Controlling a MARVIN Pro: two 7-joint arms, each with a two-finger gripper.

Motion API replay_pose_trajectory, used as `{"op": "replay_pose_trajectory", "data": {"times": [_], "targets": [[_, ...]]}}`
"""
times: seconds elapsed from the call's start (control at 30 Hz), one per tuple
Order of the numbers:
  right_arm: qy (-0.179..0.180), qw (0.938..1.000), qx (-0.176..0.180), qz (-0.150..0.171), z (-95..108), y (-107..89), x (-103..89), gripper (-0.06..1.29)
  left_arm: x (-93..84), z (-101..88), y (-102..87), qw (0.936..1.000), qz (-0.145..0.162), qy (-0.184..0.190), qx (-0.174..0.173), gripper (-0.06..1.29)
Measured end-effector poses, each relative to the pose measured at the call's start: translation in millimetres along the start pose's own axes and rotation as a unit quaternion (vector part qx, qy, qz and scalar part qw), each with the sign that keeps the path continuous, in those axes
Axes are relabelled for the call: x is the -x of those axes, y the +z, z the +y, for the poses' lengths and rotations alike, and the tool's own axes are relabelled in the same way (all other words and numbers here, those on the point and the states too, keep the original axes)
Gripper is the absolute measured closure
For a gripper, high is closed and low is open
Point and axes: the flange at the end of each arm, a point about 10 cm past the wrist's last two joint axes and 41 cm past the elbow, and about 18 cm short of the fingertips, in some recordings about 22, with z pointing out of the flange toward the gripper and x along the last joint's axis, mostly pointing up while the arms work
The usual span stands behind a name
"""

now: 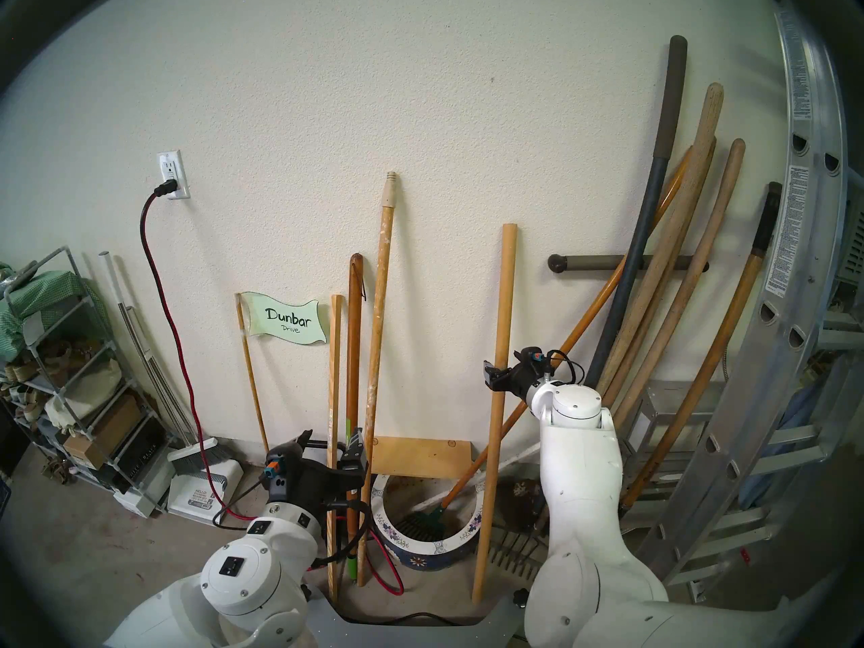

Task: Put wooden sticks into the pot

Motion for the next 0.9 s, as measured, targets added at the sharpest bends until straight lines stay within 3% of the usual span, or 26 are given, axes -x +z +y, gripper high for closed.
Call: {"op": "replay_pose_trajectory", "data": {"times": [0.27,0.33,0.37,0.4,0.57,0.63,0.9], "targets": [[-0.006,1.0000,0.001,-0.001,-2,6.4,4.3,-0.01,0.1,0.1,0.0,1.0000,0.000,0.000,0.000,0.01],[-0.007,1.0000,0.001,0.000,-2,7.8,4.9,0.31,0.1,0.1,0.0,1.0000,0.000,0.000,0.000,0.01],[-0.008,1.0000,0.001,0.001,-2,8.2,5.1,0.68,0.1,0.1,0.0,1.0000,0.000,0.000,0.000,0.01],[-0.009,1.0000,0.001,0.001,-2,8.7,5.7,0.79,0.0,0.1,0.0,1.0000,0.000,0.000,0.000,0.01],[-0.010,0.9999,0.001,0.004,-2,9.7,6.6,0.81,0.1,0.1,0.0,1.0000,0.000,0.000,0.000,0.01],[-0.007,1.0000,0.000,0.006,-2,9.2,6.0,0.95,0.1,0.0,0.0,1.0000,0.000,0.000,0.000,0.01],[0.026,0.9996,-0.004,0.012,4,-3.2,2.7,0.96,0.1,0.0,0.0,1.0000,0.000,0.000,0.000,0.01]]}}
